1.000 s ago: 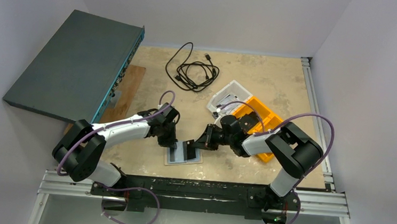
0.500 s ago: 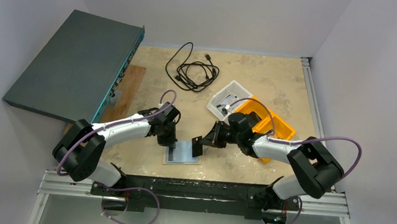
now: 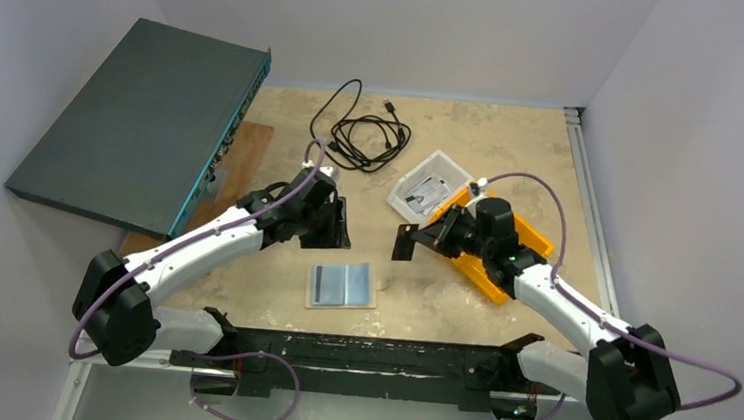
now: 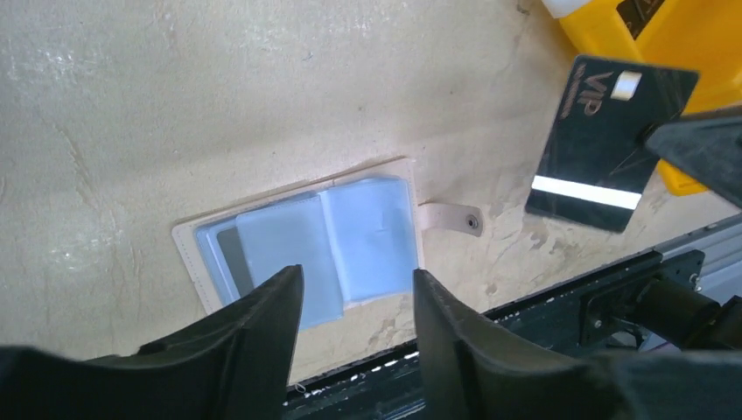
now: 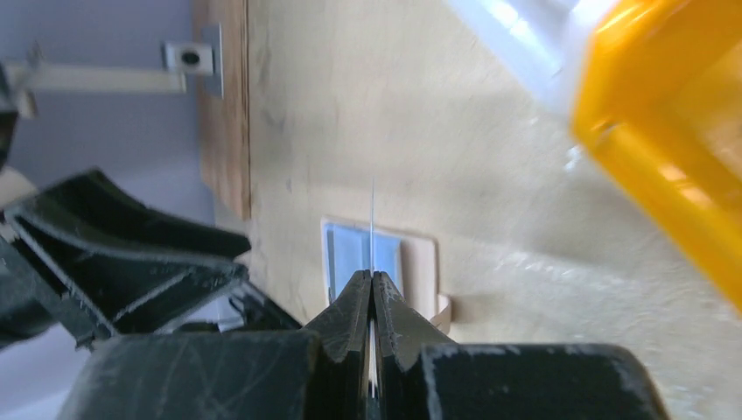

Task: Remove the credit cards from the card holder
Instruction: Place the credit card in the storage box.

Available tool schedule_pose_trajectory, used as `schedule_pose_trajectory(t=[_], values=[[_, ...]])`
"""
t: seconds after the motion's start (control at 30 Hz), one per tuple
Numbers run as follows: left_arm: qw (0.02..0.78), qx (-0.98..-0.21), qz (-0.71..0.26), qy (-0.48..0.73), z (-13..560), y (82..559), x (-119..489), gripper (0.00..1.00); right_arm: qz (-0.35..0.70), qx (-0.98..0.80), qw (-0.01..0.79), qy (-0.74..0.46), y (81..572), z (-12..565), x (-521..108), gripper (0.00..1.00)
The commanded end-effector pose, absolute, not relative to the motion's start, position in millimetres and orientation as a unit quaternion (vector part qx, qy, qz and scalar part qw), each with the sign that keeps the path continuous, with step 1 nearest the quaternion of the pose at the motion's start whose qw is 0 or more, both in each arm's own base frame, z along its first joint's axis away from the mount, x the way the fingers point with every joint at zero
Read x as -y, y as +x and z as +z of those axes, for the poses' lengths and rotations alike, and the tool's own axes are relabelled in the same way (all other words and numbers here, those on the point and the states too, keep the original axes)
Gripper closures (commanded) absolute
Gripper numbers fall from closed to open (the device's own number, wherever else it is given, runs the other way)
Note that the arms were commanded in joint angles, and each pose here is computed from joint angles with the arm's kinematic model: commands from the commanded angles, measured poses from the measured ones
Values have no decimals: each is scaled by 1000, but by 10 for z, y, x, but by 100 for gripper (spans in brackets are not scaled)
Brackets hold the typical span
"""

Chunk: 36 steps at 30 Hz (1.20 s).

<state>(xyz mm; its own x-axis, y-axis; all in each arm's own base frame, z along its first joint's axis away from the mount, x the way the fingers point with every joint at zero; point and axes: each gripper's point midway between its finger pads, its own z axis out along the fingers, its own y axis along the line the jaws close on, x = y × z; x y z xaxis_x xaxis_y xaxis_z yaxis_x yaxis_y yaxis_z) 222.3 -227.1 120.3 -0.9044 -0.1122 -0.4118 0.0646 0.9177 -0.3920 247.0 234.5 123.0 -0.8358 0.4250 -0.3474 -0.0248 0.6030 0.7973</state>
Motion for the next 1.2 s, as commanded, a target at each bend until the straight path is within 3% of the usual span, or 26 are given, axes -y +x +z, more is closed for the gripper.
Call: schedule_pose_trajectory(t=[0.0, 0.23, 0.47, 0.9, 1.17], values=[[239, -948, -208, 2, 1435, 2193, 2219, 45, 389, -851, 317, 152, 2701, 1443, -1933, 100], [251, -944, -212, 4, 1561, 2102, 2127, 24, 335, -844, 355, 223, 3031, 1511, -1297, 100], [251, -945, -209, 9, 1586, 2023, 2053, 23, 281, -837, 373, 285, 3316, 1424, -817, 100], [255, -943, -215, 4, 1594, 2002, 2039, 22, 256, -845, 367, 291, 3524, 1269, -726, 100], [253, -944, -213, 4, 1577, 2007, 2044, 23, 240, -857, 367, 270, 3534, 1283, -701, 60]])
